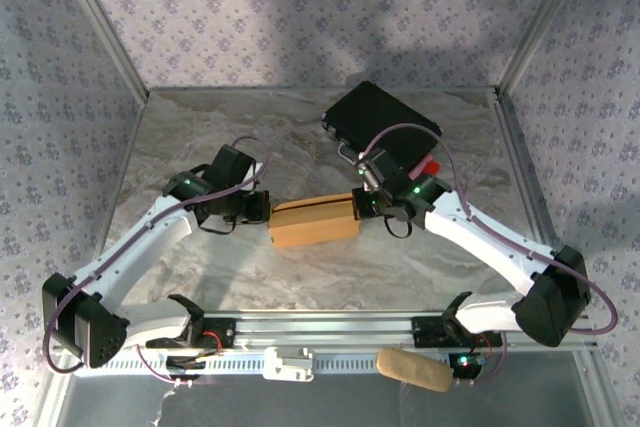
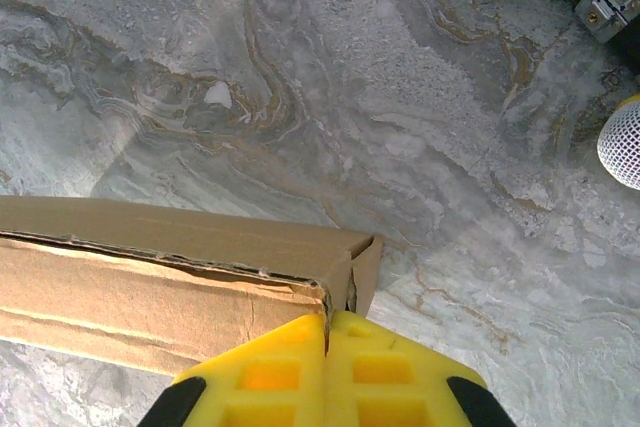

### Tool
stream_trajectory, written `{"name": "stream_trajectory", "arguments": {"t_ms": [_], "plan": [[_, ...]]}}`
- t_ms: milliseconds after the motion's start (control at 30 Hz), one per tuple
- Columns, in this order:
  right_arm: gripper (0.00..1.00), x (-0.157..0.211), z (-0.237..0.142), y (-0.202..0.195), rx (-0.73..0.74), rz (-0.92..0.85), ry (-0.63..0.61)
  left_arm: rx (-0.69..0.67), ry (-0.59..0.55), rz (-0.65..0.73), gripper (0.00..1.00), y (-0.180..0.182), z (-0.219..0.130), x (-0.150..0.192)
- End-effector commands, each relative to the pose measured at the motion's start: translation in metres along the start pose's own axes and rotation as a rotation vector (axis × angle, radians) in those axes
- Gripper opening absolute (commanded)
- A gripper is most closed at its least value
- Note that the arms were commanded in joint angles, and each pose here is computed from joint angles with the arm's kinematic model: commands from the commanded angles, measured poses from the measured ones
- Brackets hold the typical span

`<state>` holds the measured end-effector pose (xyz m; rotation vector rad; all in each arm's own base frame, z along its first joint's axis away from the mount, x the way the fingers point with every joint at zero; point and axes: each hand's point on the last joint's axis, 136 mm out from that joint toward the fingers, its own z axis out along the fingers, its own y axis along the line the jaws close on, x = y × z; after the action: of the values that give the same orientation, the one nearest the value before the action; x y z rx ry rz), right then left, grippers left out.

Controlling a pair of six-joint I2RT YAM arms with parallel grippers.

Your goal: Fold the paper box

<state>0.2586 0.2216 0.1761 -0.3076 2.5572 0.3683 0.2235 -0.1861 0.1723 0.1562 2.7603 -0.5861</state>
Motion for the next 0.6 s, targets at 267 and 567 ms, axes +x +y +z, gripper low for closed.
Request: {"name": "stream_trajectory", "arguments": {"t_ms": [267,567], "plan": [[0.0,-0.001,-0.002,0.017,-0.064,0.023,0.016,0.079,0.035,-0.059,0.05,-0.012,0.01,0.009],[0.0,0.002,0.004,0.015,-0.062,0.028,0.009,0.081,-0.008,-0.062,0.03,-0.009,0.015,0.014]]}}
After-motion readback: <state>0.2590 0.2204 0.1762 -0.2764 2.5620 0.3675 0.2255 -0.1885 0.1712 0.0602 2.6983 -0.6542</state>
